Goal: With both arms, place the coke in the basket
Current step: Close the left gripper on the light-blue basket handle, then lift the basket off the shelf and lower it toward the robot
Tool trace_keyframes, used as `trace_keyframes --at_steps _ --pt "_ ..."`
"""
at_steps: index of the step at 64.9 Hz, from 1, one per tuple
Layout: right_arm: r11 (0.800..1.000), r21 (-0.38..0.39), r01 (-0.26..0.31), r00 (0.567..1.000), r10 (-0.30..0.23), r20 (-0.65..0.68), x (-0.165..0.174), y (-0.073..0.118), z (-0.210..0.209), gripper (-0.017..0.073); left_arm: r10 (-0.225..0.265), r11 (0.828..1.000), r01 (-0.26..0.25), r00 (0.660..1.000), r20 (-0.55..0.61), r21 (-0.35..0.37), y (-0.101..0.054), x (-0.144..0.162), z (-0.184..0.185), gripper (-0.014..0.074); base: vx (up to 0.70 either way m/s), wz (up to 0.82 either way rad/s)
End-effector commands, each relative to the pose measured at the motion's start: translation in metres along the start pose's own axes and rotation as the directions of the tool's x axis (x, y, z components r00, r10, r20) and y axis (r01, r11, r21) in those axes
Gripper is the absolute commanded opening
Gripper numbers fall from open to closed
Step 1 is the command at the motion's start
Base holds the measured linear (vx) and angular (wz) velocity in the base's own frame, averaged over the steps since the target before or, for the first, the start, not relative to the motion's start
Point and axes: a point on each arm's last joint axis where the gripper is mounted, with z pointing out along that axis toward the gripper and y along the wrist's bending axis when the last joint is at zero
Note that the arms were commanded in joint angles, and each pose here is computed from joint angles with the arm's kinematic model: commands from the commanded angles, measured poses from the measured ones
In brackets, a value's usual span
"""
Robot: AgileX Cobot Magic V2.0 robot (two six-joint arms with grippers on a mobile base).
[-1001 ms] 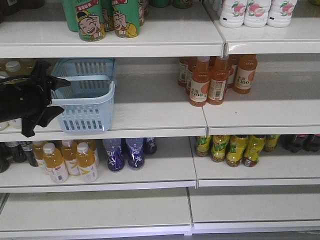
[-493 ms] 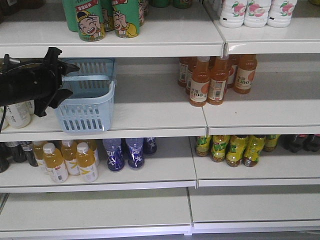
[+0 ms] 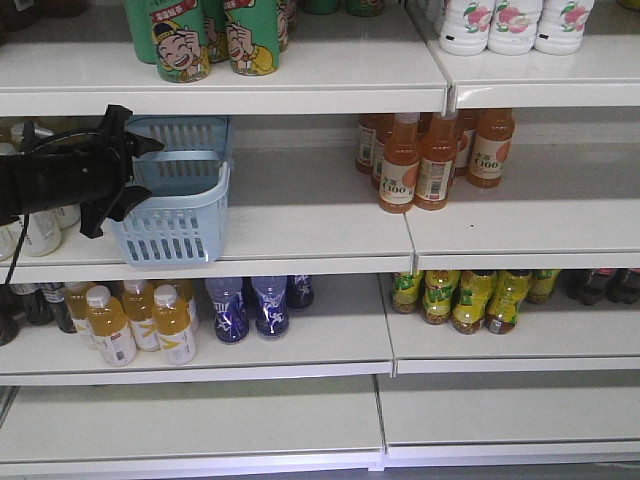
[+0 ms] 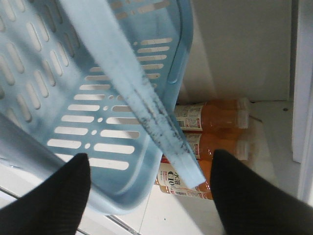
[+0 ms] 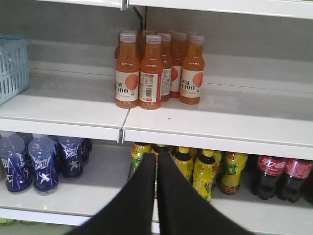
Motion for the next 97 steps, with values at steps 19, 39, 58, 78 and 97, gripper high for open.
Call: trace_keyframes --at_steps 19,39,58,78,97 --pt "1.0 0.009 0.006 0.997 -0.007 0.077 -0.005 -0.001 -0.001 -0.0002 -0.039 0.992 0.038 0.999 0.007 0.124 -0.033 -0.009 0.006 0.04 0.0 0.0" --pt "1.0 0.009 0.006 0.997 -0.007 0.077 -0.005 -0.001 -0.001 -0.0002 0.057 0.99 -0.062 0.997 0.045 0.125 -0.036 -0.016 0.013 -0.0008 0.0 0.0" --pt "1.0 0.009 0.006 0.997 -0.007 0.077 -0.005 -0.001 -0.001 -0.0002 0.191 0.95 -0.14 0.967 -0.166 0.278 -0.045 0.003 0.007 -0.0008 0.0 0.0" --pt "1.0 0.009 0.006 0.997 -0.007 0.08 -0.005 -0.001 -0.001 -0.0002 0.344 0.866 -0.142 0.866 -0.363 0.48 -0.059 0.029 -0.024 -0.0008 0.0 0.0" --pt "1.0 0.009 0.006 0.997 -0.007 0.08 -0.005 -0.001 -0.001 -0.0002 0.36 0.872 -0.14 0.833 -0.42 0.469 -0.035 0.068 -0.082 -0.0008 0.0 0.0"
